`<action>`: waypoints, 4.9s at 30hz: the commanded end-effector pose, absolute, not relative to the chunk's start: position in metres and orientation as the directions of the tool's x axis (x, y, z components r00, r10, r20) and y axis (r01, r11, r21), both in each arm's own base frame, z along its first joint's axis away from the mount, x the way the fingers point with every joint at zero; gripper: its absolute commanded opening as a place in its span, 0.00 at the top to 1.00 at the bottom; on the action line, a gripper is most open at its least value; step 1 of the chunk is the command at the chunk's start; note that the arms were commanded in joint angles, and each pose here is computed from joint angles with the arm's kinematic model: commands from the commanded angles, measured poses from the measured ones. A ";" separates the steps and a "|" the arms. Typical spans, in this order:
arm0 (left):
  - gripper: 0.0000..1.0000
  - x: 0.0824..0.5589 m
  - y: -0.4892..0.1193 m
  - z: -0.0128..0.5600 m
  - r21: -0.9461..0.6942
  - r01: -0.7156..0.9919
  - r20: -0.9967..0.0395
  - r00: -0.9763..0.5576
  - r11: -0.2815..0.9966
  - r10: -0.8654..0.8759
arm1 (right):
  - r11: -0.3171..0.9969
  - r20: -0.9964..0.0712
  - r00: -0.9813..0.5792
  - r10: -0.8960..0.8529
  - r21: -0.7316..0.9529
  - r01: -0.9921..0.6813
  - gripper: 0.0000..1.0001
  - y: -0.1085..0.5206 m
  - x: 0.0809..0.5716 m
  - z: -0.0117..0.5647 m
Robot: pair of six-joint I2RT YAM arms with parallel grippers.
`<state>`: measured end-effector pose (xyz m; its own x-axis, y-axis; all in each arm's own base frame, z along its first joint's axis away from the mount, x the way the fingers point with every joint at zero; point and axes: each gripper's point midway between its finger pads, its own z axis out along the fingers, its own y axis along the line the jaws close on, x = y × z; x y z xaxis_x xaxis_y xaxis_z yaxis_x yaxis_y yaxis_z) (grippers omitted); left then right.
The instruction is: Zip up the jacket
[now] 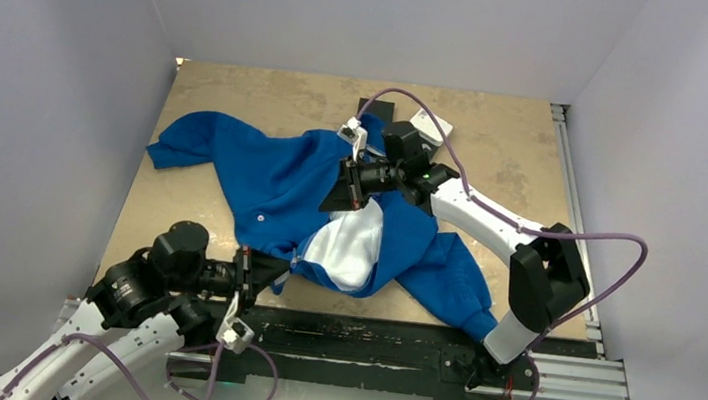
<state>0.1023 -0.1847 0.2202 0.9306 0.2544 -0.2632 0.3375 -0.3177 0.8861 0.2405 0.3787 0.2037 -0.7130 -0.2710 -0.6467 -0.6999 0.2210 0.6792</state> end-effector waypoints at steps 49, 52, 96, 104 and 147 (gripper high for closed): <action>1.00 0.107 -0.175 0.214 0.879 0.402 -0.311 0.891 -0.255 0.331 | 0.625 -0.815 -0.574 -0.081 0.407 -0.666 0.01 0.280 0.352 0.222; 1.00 0.108 -0.175 0.212 0.902 0.339 -0.250 0.916 -0.268 0.314 | 0.443 -0.842 -0.538 -0.034 0.470 -0.763 0.01 0.308 0.320 0.260; 1.00 0.110 -0.178 0.221 0.905 -0.296 0.360 0.916 -0.304 0.179 | -0.346 -0.682 -0.641 -0.352 0.731 -0.588 0.18 0.402 0.130 0.214; 1.00 0.110 -0.180 0.223 0.907 -0.299 0.360 0.915 -0.296 0.180 | -0.510 -0.633 -0.687 -0.357 0.748 -0.425 0.18 0.390 0.105 0.231; 1.00 0.112 -0.177 0.220 0.902 -0.296 0.365 0.912 -0.314 0.189 | -0.456 -0.675 -0.694 -0.249 0.714 -0.531 0.40 0.402 0.140 0.240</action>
<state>0.1121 -0.1755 0.2030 0.9336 0.1897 0.3041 -0.2265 -0.3453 0.9107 0.1490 0.3934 0.2348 -0.7721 -0.3035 -0.5583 -0.4391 -0.3802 0.8140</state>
